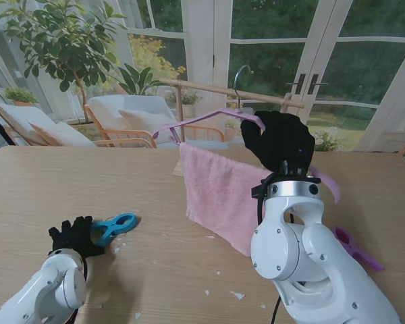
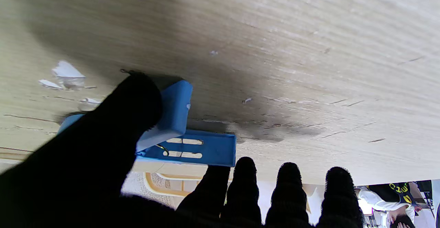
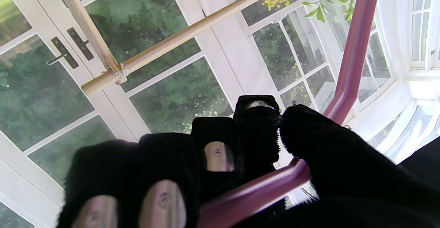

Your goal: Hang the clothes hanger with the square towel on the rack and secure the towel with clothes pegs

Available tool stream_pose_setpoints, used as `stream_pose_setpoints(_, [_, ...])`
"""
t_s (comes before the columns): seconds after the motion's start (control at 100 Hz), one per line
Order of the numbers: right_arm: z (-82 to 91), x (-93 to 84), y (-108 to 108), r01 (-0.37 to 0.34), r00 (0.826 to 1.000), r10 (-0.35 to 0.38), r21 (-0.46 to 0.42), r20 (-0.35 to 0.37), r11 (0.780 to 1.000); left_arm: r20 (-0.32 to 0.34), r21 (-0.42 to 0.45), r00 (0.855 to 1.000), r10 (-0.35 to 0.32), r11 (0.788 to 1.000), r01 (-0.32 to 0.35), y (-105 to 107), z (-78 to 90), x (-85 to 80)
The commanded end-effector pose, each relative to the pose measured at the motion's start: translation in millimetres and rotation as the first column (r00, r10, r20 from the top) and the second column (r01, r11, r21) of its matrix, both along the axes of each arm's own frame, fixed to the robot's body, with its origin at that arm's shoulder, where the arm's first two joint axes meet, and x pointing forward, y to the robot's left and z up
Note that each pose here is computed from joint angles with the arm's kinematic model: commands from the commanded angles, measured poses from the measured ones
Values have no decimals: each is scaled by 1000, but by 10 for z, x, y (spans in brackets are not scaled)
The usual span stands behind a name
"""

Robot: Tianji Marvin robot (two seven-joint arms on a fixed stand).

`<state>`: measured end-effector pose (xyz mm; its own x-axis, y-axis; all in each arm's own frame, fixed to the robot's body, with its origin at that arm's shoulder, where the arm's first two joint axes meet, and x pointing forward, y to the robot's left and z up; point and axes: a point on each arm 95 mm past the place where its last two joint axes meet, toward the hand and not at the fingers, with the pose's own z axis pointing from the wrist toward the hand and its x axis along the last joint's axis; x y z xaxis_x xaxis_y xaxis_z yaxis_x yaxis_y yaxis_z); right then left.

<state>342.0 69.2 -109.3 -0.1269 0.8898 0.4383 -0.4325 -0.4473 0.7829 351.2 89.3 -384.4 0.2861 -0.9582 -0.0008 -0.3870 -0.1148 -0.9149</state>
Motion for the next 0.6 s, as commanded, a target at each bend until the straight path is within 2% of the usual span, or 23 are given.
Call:
stream_pose_setpoints(0.0, [30,-26,23,-9,1000,9,12,-4,1000,-18,-9,1000,-2,1000,2,-29,-22,-10])
stream_pose_setpoints(0.27, [21,-24,16,-7,1000,7,12,-7,1000,7,2,1000,-18,1000,18,-28,9,10])
stream_pose_setpoints(0.59, [18,-22,7,-8,1000,8,9,-12,1000,-24,-14,998,-55,998,55,-54,22,65])
